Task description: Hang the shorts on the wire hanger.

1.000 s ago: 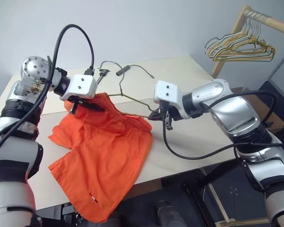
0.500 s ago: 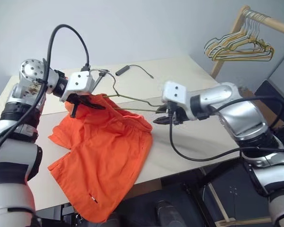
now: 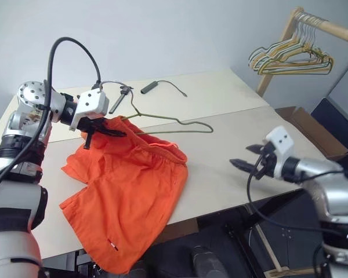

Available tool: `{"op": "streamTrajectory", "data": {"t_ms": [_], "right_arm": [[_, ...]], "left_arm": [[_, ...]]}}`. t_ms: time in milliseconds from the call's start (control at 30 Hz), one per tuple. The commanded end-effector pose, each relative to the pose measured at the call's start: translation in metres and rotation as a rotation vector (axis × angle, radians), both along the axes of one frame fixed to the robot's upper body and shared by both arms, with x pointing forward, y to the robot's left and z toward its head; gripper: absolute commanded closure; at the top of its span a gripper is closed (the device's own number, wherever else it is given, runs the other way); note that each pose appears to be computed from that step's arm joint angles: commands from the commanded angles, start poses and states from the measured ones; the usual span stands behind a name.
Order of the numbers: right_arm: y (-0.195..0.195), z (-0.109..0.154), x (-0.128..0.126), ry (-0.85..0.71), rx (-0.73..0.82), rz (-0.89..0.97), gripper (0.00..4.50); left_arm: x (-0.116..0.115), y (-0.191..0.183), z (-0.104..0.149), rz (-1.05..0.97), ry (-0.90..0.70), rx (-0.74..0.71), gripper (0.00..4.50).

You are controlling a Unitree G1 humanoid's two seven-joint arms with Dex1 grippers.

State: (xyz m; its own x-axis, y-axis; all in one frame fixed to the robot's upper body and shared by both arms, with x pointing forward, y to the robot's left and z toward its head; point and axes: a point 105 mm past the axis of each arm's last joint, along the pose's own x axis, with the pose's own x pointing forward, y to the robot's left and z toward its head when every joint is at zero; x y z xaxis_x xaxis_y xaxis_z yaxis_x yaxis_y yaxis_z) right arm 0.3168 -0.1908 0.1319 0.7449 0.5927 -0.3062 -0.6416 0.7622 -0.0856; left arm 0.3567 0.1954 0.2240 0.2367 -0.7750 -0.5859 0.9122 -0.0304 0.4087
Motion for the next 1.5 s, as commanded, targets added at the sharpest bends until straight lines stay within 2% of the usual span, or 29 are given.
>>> {"op": "streamTrajectory", "data": {"t_ms": [33, 100, 200, 267, 400, 533, 633, 900, 1000, 1233, 1500], "right_arm": [[0.043, 0.014, -0.007, -0.111, 0.138, 0.069, 0.04], [0.074, 0.009, -0.006, -0.100, 0.218, 0.104, 0.04], [0.116, 0.001, -0.007, -0.071, 0.248, 0.201, 0.04], [0.131, -0.005, -0.005, -0.049, 0.241, 0.231, 0.04], [0.146, -0.024, 0.013, 0.010, 0.215, 0.197, 0.04], [0.148, -0.021, 0.020, -0.003, 0.260, 0.176, 0.86], [0.145, -0.016, 0.016, -0.025, 0.266, 0.194, 1.93], [0.126, 0.000, 0.010, -0.062, 0.272, 0.227, 4.35], [0.112, 0.005, 0.007, -0.051, 0.225, 0.253, 4.43], [0.059, 0.023, 0.005, -0.008, 0.058, 0.313, 4.43], [0.034, 0.035, 0.010, -0.001, -0.046, 0.332, 4.43]], "left_arm": [[-0.002, 0.003, 0.016, 0.007, -0.049, -0.021, 4.50], [-0.001, 0.004, 0.017, 0.010, -0.049, -0.021, 4.50], [-0.001, 0.003, 0.017, 0.012, -0.051, -0.021, 4.50], [-0.001, 0.003, 0.018, 0.011, -0.053, -0.022, 4.50], [-0.001, 0.001, 0.018, 0.006, -0.058, -0.025, 4.50], [-0.002, 0.001, 0.017, 0.004, -0.059, -0.022, 4.50], [-0.003, 0.004, 0.016, 0.012, -0.060, -0.023, 4.50], [-0.005, 0.013, 0.009, 0.045, -0.044, -0.027, 4.50], [-0.008, 0.019, 0.003, 0.056, -0.033, -0.010, 4.50], [-0.033, 0.037, -0.018, 0.045, 0.034, 0.102, 4.50], [-0.038, 0.045, -0.035, 0.075, 0.064, 0.138, 4.50]]}}
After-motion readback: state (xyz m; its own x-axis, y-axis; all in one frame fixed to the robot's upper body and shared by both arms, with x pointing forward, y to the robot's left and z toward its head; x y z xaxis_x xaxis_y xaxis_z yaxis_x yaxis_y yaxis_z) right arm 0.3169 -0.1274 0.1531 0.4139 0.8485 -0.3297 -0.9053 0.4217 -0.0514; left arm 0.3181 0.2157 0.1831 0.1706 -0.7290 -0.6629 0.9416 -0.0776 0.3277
